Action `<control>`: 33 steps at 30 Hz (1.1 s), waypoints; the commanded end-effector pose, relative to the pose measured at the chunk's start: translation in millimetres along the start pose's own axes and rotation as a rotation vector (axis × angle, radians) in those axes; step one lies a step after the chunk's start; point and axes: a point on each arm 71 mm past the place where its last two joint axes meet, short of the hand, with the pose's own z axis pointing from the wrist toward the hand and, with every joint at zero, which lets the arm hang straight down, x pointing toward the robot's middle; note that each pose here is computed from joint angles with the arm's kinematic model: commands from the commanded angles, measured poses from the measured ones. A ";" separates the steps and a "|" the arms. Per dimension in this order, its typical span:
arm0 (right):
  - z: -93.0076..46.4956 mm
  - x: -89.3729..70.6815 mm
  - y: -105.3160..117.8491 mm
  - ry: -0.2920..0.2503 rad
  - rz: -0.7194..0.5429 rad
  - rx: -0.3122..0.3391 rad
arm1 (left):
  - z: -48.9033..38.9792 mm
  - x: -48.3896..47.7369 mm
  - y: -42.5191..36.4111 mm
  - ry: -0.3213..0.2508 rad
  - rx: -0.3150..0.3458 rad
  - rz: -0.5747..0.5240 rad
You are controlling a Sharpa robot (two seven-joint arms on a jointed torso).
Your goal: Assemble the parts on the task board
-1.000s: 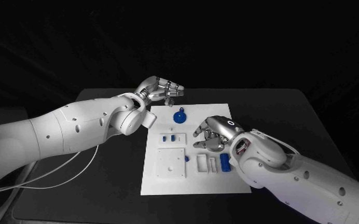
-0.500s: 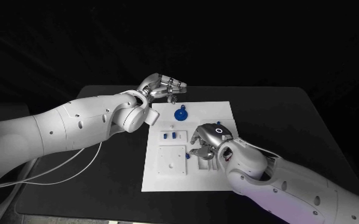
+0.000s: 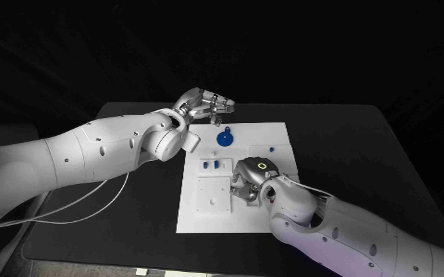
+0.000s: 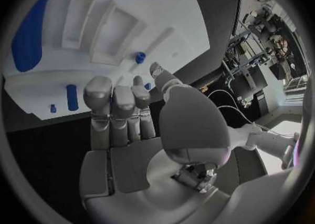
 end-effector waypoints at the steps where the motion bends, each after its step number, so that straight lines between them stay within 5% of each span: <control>1: 0.7 4.4 1.7 0.006 -0.036 0.009 | 0.8 2.8 -2.1 0.003 0.009 -0.010; 33: 6.4 15.6 -0.5 0.016 -0.060 0.045 | 1.0 4.1 -1.7 0.013 0.000 -0.012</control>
